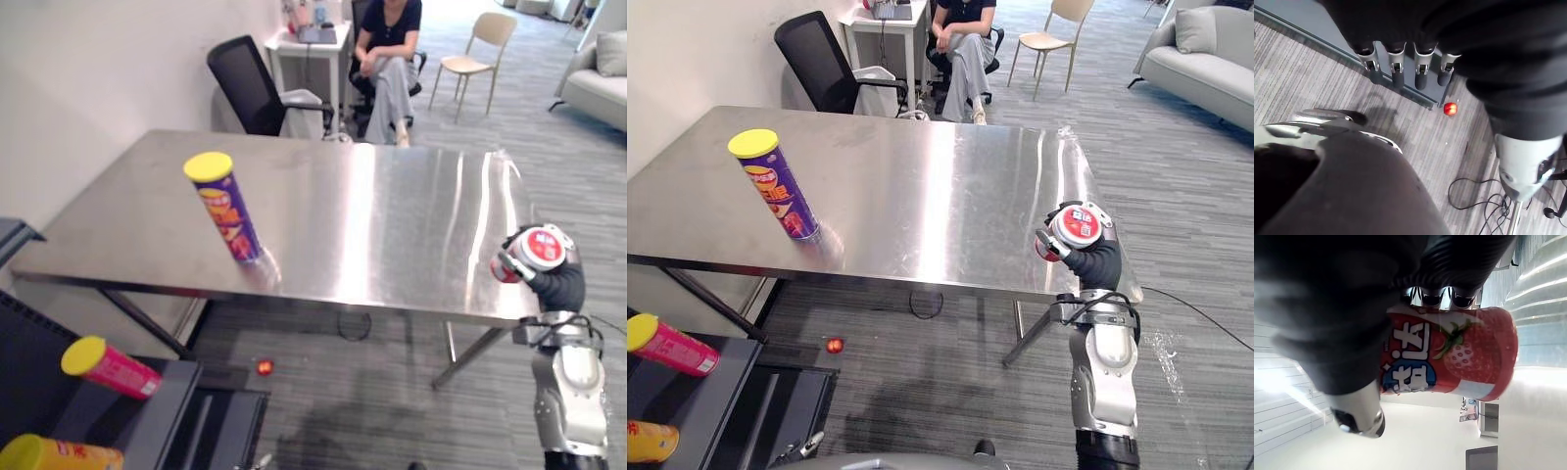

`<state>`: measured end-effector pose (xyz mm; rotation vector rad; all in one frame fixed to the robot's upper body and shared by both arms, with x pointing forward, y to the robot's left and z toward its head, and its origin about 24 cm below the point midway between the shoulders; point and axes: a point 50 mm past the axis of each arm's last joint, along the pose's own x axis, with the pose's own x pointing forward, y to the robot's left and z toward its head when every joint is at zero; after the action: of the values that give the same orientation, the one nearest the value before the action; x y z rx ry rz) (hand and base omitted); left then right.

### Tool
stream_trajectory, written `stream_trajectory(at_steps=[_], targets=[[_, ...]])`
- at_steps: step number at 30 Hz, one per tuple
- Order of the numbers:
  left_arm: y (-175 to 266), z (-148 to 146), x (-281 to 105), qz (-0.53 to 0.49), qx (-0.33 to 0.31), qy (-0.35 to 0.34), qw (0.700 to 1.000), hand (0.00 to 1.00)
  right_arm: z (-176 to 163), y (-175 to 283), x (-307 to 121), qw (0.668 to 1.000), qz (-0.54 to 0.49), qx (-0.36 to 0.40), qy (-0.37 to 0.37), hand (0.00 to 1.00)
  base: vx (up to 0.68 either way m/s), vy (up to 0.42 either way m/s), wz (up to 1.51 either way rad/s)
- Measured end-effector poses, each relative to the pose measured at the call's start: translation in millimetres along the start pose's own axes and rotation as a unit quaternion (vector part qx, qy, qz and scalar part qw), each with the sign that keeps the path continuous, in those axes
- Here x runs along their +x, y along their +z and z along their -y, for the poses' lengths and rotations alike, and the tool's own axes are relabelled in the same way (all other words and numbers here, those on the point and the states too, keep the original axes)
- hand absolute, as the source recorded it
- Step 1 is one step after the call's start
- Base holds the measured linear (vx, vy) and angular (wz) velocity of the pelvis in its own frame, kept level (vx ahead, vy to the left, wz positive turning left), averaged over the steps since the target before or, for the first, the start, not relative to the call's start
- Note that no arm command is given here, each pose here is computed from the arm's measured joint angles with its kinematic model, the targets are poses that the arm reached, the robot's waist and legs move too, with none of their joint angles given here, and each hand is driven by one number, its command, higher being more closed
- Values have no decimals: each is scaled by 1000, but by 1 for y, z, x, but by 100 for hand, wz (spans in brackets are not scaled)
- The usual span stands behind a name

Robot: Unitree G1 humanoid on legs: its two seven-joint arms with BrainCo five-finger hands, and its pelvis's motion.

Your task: Put the gum and the chips on the shelf.

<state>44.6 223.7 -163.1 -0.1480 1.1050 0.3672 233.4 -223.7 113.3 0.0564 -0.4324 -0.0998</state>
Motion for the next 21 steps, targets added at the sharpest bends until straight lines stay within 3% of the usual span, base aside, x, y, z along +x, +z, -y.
stream_trajectory(at_steps=[7, 14, 21], targets=[[14, 7, 4, 19, -22, -6, 1000, 0, -29, 7, 19, 997, 30, 37, 53, 100, -158, -138, 125], [12, 13, 5, 15, -55, -7, 998, 0, 1, 27, 34, 996, 80, 12, -25, 100, -98, -60, 154], [-8, 8, -1, -11, -105, 10, 994, 0, -4, 19, 26, 998, 59, 15, -16, 100, -111, 119, 70]])
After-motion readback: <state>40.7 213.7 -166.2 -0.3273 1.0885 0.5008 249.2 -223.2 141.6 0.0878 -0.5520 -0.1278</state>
